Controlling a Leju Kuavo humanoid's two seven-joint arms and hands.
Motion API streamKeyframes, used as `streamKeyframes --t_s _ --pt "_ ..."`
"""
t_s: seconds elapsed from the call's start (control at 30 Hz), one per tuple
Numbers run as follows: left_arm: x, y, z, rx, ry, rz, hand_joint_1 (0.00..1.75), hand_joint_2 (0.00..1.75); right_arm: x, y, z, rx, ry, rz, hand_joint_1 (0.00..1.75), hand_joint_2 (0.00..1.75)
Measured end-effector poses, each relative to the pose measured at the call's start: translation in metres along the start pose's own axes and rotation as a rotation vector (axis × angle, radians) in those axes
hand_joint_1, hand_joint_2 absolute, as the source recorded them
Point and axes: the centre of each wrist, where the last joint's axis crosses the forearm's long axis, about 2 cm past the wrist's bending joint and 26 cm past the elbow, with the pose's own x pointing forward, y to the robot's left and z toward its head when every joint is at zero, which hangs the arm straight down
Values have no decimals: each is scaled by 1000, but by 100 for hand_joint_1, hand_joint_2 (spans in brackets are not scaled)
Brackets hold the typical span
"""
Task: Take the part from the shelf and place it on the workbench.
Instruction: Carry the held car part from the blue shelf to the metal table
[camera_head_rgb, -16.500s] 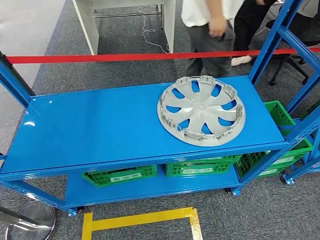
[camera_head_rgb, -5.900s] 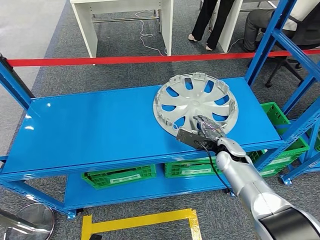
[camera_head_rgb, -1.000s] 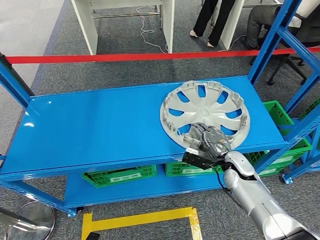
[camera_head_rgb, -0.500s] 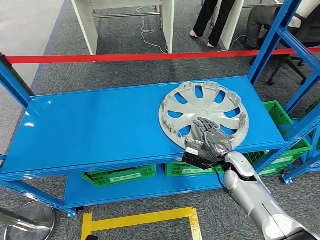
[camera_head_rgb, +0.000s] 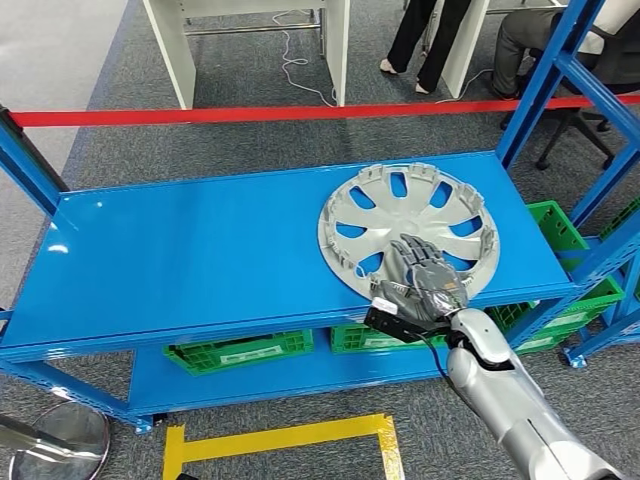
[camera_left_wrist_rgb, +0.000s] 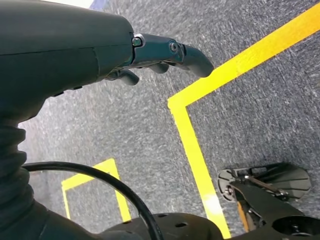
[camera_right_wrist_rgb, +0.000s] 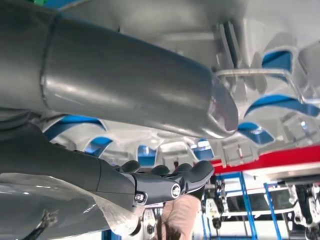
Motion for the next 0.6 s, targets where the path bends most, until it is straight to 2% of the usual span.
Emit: streamKeyframes --t_s 0.3,0.6 --pt "-1 -1 1 -32 -16 -79 0 175 22 -18 -11 -136 -32 18 0 0" --pt "-2 -1 1 -37 -8 -91 0 175 38 -26 -18 -172 -27 60 0 0"
